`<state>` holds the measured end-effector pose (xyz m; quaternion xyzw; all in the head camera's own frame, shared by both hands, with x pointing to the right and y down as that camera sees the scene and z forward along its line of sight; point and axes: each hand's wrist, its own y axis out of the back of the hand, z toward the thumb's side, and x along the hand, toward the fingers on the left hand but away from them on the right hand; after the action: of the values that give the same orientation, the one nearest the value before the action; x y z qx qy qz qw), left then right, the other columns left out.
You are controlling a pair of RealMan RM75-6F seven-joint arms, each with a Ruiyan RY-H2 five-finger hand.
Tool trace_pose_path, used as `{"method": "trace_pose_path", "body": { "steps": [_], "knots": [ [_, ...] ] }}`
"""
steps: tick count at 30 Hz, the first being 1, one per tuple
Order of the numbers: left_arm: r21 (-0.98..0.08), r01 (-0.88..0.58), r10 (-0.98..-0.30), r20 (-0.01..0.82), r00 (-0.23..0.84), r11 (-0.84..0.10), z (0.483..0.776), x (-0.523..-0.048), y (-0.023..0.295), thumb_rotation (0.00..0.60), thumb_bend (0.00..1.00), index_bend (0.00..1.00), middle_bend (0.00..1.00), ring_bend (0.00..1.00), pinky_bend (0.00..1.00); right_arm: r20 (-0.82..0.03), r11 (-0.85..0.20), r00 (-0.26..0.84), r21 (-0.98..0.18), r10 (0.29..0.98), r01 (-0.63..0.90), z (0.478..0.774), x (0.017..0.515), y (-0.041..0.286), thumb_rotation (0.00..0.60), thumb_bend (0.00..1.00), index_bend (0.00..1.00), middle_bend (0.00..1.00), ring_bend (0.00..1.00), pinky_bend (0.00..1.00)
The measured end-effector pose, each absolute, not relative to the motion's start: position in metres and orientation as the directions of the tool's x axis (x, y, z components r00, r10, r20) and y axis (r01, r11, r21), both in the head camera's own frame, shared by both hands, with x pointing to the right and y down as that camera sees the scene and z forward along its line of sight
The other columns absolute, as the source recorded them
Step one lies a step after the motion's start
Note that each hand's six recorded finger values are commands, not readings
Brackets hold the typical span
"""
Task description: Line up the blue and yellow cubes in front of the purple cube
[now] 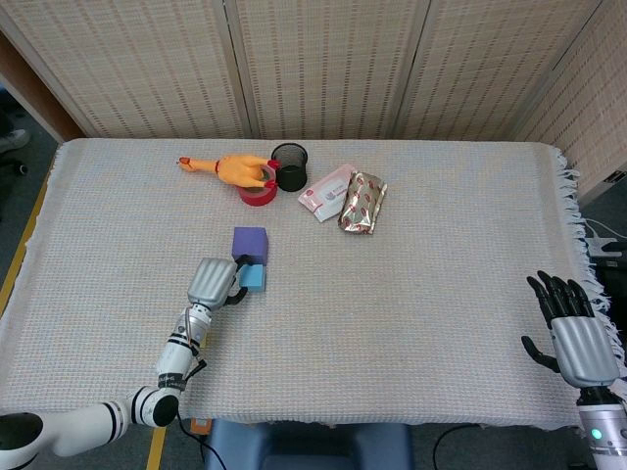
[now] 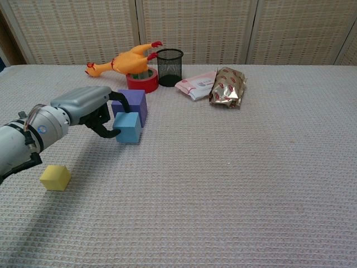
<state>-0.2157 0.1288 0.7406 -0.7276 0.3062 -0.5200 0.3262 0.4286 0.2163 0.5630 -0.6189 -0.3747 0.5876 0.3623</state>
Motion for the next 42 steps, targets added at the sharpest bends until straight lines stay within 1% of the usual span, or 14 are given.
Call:
{"method": "trace_pose_path", "body": {
  "steps": [5,13,32,37,42],
  "knots": [
    [-0.798,-0.096,-0.787,0.555,0.268,-0.595,0.7427,-0.2173,0.1279,0.6,0.35,0.53,1.0,1.0,1.0,-0.461,-0.462,0.027,-0.886,0.887,0.036,0.5648,0.4282,0.216,0.6,0.04,0.0,0.0,0.0,0.0],
    [-0.796,-0.095,-0.783,0.556,0.279,-0.598,0.7424,-0.216,0.1323,0.6,0.35,0.46,1.0,1.0,1.0,-0.46,-0.461,0.026,-0.887,0.888,0.036,0.5644,0.4283,0.2159,0.6,0.04,0.0,0.0,0.0,0.0],
    [-0.799,-0.093,-0.785,0.55,0.287,-0.594,0.7419,-0.2156,0.1334,0.6,0.35,0.37,1.0,1.0,1.0,-0.458,-0.459,0.026,-0.888,0.888,0.032,0.5616,0.4281,0.2166,0.6,0.04,0.0,0.0,0.0,0.0],
    [-0.797,-0.096,-0.784,0.551,0.285,-0.596,0.7433,-0.2157,0.1337,0.6,0.35,0.31,1.0,1.0,1.0,-0.459,-0.459,0.024,-0.888,0.888,0.03,0.5615,0.4284,0.2166,0.6,0.04,0.0,0.0,0.0,0.0],
    [-0.795,-0.097,-0.782,0.553,0.288,-0.598,0.7439,-0.2153,0.1345,0.6,0.35,0.19,1.0,1.0,1.0,-0.459,-0.459,0.017,-0.888,0.888,0.031,0.5619,0.4292,0.2162,0.6,0.04,0.0,0.0,0.0,0.0]
  ]
}}
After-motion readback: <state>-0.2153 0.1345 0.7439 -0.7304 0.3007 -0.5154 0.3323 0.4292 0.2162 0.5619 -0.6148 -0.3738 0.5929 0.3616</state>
